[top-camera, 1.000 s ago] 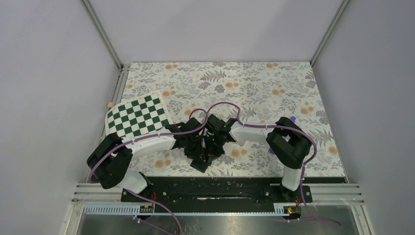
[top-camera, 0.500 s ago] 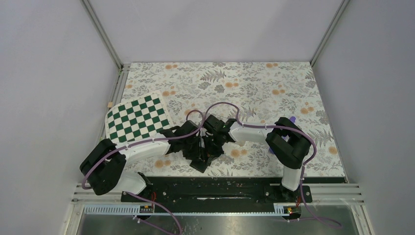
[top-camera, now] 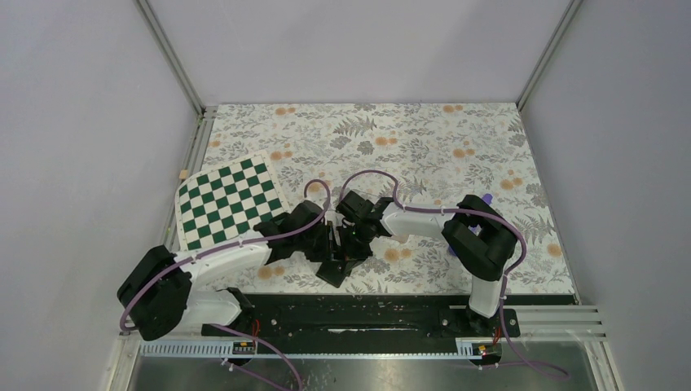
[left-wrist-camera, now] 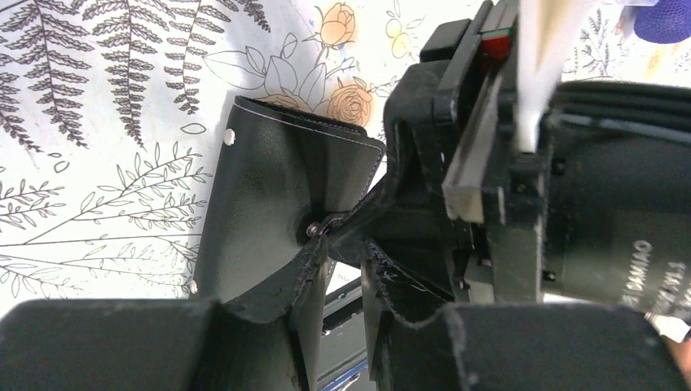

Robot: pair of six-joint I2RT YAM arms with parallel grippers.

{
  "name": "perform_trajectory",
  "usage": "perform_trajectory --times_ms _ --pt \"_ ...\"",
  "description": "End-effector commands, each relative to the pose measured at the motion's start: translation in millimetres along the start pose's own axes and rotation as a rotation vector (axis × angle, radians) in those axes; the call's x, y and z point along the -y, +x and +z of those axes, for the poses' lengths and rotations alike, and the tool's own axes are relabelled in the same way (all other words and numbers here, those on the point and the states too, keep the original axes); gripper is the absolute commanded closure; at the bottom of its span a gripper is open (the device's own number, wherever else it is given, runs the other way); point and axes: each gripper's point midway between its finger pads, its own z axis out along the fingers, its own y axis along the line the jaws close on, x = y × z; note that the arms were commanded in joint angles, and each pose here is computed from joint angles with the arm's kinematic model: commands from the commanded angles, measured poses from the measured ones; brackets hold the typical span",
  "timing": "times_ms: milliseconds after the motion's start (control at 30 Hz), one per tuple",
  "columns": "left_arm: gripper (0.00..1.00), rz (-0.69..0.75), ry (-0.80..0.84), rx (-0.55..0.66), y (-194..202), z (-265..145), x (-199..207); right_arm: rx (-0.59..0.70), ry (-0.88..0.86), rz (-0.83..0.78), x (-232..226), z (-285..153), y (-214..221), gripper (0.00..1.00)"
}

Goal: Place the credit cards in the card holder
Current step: Close the card holder at the center of the board.

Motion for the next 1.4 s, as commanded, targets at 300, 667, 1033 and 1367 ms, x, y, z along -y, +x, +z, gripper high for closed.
perform_trajectory --times_ms 300,667,1033,1367 --pt "0.8 0.025 -0.024 -0.083 8 15 -5 -0.027 0.135 -0.003 34 31 12 1.0" --pt "0.9 0.028 0.003 -0.094 6 23 1 -0.027 0.127 -0.011 32 30 11 1.0" --pt "1.0 0.065 0.04 -0.074 0 18 11 0.008 0.069 -0.037 19 18 6 1.0" --pt "1.0 0.107 0.048 -0.036 -8 2 17 0.162 -0.025 -0.057 0 -35 -19 0.92"
